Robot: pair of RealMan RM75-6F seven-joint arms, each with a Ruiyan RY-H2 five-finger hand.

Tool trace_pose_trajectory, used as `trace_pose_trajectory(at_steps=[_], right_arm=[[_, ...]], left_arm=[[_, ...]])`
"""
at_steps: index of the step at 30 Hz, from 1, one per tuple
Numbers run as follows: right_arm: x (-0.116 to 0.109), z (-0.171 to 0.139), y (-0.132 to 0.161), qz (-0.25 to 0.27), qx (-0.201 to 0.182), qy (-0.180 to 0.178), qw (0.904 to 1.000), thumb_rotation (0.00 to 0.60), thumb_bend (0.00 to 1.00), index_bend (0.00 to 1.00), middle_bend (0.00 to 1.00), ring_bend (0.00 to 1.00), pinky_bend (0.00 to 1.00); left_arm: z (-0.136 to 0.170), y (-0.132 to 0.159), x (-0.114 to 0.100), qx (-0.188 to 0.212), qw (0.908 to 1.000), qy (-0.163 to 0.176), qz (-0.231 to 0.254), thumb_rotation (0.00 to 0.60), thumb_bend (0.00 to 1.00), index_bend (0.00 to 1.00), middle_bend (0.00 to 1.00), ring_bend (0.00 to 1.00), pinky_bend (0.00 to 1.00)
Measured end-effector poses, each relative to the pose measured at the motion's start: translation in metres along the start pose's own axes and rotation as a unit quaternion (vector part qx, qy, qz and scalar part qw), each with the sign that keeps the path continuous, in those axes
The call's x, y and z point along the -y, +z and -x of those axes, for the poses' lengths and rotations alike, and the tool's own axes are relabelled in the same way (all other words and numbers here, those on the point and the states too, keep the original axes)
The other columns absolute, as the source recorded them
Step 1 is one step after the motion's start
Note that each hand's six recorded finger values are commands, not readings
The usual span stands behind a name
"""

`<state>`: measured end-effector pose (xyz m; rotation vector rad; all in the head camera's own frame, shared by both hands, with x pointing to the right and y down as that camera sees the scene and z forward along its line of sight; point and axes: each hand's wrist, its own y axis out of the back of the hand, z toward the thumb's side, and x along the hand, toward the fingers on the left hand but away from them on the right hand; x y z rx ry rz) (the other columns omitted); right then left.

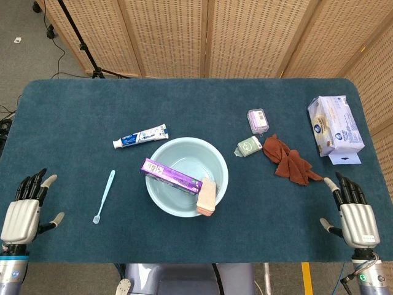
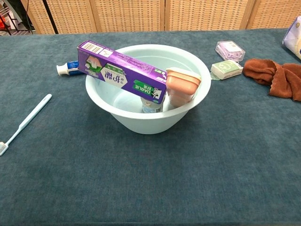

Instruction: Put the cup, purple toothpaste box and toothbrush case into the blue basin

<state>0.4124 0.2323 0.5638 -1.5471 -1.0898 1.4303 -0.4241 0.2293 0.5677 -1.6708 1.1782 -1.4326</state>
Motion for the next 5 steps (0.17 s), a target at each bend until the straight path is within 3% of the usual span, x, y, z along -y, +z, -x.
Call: trace_pose_trajectory(at_steps=[5], right_arm=[[-0.0018, 0.0002, -0.0017, 0.005, 0.002, -0.003, 1.0, 0.6, 0.16, 0.11, 0.0, 0.0, 0.08]], left_arm=[[-0.0008, -0.0007, -0.0033, 0.001, 1.0, 0.006, 0.0, 0.6, 0.21, 0.14, 0.0, 0.0, 0.03]])
